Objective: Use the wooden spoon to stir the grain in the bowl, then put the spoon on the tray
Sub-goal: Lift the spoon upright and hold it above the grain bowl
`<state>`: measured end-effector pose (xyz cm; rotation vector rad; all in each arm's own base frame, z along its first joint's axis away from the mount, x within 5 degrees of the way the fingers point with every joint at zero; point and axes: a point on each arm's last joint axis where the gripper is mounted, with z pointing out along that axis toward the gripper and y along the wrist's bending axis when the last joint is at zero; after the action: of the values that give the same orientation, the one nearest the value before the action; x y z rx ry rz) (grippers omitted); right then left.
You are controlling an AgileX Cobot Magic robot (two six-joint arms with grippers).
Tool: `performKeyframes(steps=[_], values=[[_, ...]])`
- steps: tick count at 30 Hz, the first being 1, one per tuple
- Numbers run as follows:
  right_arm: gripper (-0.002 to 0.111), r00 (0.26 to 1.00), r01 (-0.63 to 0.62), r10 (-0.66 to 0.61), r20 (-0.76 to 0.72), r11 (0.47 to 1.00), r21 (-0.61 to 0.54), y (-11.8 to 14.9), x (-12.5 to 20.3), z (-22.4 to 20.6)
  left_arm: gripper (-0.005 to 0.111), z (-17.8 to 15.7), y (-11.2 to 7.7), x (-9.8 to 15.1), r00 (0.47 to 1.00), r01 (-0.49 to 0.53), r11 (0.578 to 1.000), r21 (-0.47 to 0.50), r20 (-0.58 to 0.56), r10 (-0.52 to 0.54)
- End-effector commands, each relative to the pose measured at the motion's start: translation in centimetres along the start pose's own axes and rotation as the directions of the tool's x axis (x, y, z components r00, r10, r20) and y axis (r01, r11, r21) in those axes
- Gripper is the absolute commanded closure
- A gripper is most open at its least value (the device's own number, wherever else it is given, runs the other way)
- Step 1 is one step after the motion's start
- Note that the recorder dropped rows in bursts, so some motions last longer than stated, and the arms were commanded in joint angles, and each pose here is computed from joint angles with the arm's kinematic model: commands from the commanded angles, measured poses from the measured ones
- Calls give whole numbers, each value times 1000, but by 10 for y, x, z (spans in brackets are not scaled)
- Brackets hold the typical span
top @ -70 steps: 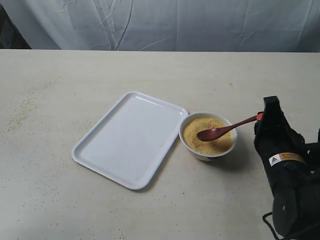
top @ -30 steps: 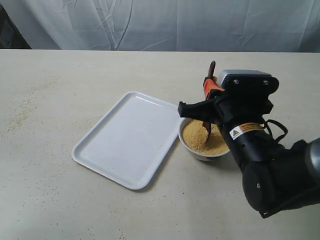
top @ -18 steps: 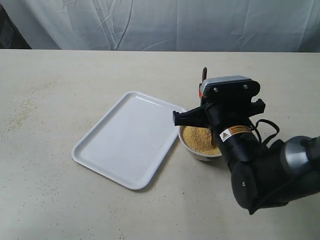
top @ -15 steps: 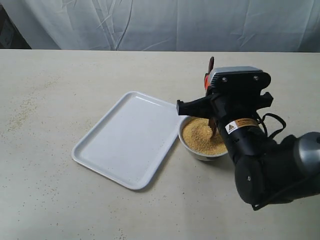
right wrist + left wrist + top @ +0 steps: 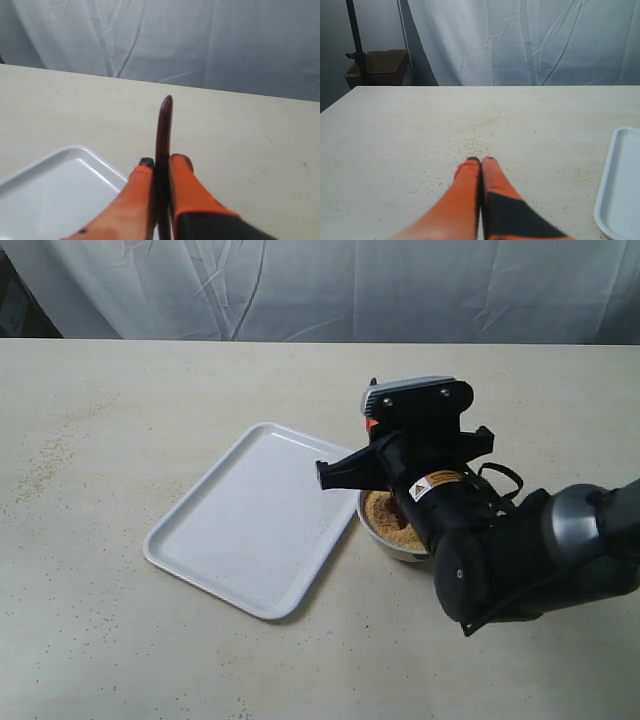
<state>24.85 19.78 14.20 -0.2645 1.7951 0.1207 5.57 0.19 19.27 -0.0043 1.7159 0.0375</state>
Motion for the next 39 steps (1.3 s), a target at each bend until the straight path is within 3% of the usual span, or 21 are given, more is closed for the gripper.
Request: performKeyframes(steps=[1, 7, 16, 20, 24, 32, 39], values=[[109, 998, -34, 26, 50, 988, 151, -15, -10, -3, 107, 0, 0, 0, 1000, -4, 1000, -5, 1, 4], [109, 988, -48, 22, 154, 984, 169, -21, -40, -14, 107, 0, 0, 0, 1000, -4, 1000, -5, 1, 4], [109, 995, 92, -96, 16, 983, 159, -15, -8, -2, 107, 0, 0, 0, 1000, -4, 1000, -5, 1, 4], [109, 992, 128, -129, 14, 989, 70, -5, 5, 3, 107, 0, 0, 0, 1000, -4, 1000, -5, 1, 4], [109, 993, 96, -92, 70, 995, -43, 5, -4, 1, 107, 0, 0, 0, 1000, -4, 1000, -5, 1, 4], [109, 988, 102, -111, 105, 991, 85, -12, -34, -11, 107, 0, 0, 0, 1000, -4, 1000, -5, 1, 4], [109, 990, 142, -142, -7, 985, 95, -11, -10, -3, 107, 0, 0, 0, 1000, -4, 1000, -5, 1, 4]])
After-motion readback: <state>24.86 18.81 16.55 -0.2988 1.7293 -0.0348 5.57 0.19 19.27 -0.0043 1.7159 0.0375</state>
